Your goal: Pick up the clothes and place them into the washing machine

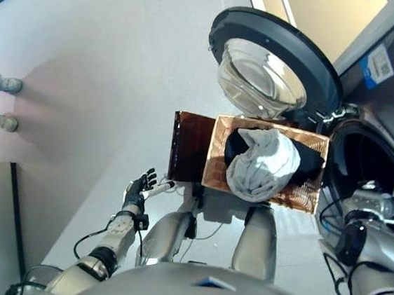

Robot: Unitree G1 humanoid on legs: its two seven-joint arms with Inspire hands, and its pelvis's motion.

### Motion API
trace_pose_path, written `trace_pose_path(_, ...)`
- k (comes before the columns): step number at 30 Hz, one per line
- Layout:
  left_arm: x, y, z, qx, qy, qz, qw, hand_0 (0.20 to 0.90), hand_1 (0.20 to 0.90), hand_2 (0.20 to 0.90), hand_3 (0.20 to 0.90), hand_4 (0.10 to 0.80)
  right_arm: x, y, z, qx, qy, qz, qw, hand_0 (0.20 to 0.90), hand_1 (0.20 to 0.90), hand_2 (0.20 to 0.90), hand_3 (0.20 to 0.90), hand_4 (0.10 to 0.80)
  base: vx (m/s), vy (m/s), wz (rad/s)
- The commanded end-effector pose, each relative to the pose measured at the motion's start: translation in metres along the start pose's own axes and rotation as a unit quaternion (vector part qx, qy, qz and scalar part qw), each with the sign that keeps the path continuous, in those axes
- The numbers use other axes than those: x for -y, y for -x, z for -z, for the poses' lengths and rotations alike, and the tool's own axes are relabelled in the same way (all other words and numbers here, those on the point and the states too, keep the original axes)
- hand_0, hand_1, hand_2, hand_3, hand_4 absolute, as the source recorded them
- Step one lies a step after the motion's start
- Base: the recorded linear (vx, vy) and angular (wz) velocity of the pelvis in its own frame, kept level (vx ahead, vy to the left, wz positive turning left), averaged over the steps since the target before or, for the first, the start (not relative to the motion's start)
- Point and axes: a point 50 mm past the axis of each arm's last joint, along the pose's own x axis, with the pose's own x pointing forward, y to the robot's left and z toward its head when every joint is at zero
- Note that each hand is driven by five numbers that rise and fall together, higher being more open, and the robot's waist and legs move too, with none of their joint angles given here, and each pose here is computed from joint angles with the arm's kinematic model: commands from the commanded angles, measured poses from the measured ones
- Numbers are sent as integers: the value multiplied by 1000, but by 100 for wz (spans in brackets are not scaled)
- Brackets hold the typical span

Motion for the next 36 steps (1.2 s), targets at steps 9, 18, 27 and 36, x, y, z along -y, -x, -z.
trace_pose_path(9, -53, -1, -14, 23, -34, -87, 995, 900, 900, 900, 900, 800, 22, 5, 33, 29, 272, -75, 959, 900, 900, 900, 900, 800, 7, -6, 0)
trace_pose_path(18, -67, 0, -13, 16, -42, -120, 992, 900, 900, 900, 900, 800, 14, 43, 100, 42, 528, -269, 804, 900, 900, 900, 900, 800, 25, -43, -6)
trace_pose_path(27, -58, -1, -5, -7, -51, -113, 992, 900, 900, 900, 900, 800, 24, 57, 128, 3, 565, -287, 773, 900, 900, 900, 900, 800, 28, -27, 4)
trace_pose_path(36, -53, -5, -15, 7, -56, -103, 993, 900, 900, 900, 900, 800, 15, 62, 134, 5, 610, -279, 741, 900, 900, 900, 900, 800, -31, 0, 8)
